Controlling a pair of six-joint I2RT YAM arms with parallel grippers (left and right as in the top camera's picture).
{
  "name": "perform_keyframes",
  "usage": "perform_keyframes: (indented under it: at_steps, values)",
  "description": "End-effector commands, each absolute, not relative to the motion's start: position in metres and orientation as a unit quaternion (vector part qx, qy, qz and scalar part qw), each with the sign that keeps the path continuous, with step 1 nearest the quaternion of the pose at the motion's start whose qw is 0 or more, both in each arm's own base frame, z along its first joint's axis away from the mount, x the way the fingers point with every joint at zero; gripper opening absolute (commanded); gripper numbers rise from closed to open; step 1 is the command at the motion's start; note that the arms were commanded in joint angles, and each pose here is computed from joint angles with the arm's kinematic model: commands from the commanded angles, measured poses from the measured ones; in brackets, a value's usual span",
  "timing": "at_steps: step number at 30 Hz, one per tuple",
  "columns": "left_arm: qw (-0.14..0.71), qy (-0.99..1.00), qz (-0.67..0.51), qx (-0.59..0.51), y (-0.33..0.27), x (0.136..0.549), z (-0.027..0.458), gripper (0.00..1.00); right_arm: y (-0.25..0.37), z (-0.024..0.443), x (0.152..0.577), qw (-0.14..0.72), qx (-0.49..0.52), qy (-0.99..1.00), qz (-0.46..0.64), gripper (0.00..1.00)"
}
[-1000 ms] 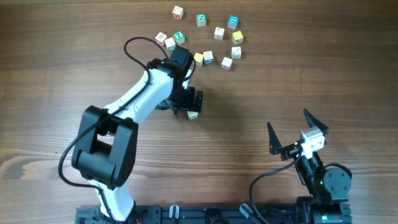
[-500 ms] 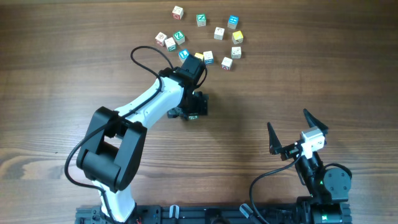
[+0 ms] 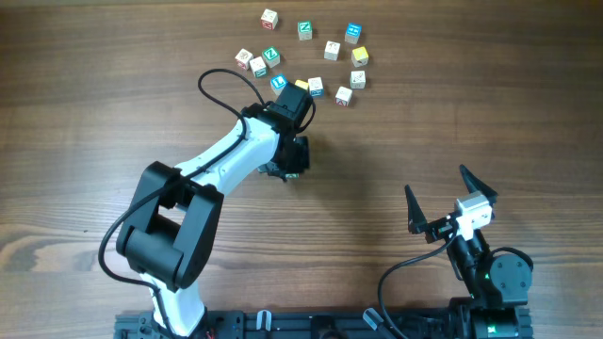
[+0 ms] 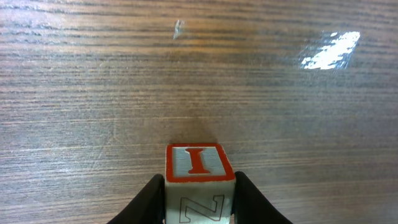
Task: Form a circle
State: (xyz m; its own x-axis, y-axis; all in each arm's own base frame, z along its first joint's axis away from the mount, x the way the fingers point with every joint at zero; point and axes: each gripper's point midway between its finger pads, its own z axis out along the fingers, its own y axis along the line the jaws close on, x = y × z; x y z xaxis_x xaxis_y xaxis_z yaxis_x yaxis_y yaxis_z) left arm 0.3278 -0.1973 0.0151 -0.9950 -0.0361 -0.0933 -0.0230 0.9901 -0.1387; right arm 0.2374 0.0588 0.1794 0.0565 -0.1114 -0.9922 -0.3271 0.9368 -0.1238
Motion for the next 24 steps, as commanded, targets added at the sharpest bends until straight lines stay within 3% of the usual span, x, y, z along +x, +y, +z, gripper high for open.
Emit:
perform_keyframes:
  at_steps: [1,9,24]
  values:
    - [0.068,0.996,-0.049,-0.017,-0.191,0.334,0.015,0.27,0.059,0.181,0.237,0.712,-0.164,0.679,0.072,1.00]
    - [0.095,0.993,-0.060,-0.028,-0.196,0.347,0.017,0.26,0.059,0.181,0.237,0.712,-0.164,0.679,0.072,0.99]
    - [0.110,0.955,-0.042,-0.273,-0.160,0.364,0.018,0.29,0.059,0.181,0.237,0.712,-0.164,0.679,0.072,1.00]
